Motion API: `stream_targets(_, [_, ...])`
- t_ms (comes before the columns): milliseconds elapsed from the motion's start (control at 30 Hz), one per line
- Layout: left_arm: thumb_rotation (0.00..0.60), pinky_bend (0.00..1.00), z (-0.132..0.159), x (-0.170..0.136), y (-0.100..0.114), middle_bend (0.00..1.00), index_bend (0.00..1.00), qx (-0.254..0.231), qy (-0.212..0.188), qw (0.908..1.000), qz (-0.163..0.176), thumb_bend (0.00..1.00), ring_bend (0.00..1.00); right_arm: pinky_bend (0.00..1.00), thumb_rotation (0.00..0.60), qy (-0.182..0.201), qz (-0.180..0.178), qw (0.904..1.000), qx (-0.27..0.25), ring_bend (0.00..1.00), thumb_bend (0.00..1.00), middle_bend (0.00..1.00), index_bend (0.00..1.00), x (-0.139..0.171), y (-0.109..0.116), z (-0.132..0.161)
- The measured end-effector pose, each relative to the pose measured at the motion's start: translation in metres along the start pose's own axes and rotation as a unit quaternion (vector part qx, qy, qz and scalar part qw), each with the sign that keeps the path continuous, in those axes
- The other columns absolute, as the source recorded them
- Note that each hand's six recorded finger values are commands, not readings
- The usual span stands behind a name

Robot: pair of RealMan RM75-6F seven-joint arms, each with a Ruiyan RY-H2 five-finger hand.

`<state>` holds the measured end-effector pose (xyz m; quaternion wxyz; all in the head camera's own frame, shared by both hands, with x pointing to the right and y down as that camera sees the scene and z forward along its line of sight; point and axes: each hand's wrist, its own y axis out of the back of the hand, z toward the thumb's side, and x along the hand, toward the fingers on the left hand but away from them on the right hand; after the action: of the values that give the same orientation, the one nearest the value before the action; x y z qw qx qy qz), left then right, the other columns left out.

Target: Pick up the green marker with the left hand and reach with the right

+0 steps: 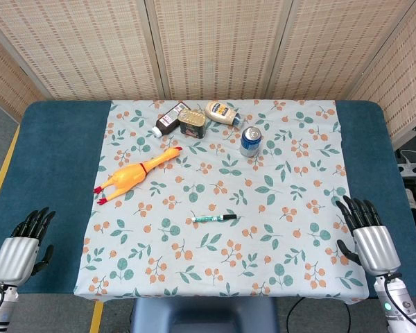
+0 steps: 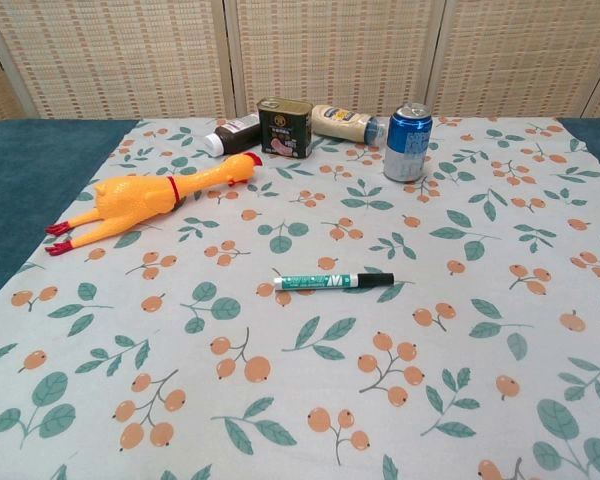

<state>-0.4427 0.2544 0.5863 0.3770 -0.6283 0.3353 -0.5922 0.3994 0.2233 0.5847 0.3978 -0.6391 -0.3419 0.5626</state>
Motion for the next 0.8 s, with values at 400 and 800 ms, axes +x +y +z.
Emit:
stream_targets(400, [0.600, 0.66, 0.030, -0.013, -0.008, 0.67, 0.06, 0.002, -0.048, 0.9988, -0.003, 0.47, 0.67, 0.00, 0.600, 0.005, -0.008, 0.9999, -0.009, 0.00, 0.21, 0.00, 0.00, 0.008, 0.009, 0.002])
stream_targets(800, [0.600, 1.00, 0.140, 0.034, -0.051, 1.00, 0.41, 0.023, -0.144, 0.9892, -0.018, 0.48, 1.00, 0.00, 0.600, -0.008, 0.009, 0.9998, 0.013, 0.00, 0.21, 0.00, 0.00, -0.003, -0.007, -0.001])
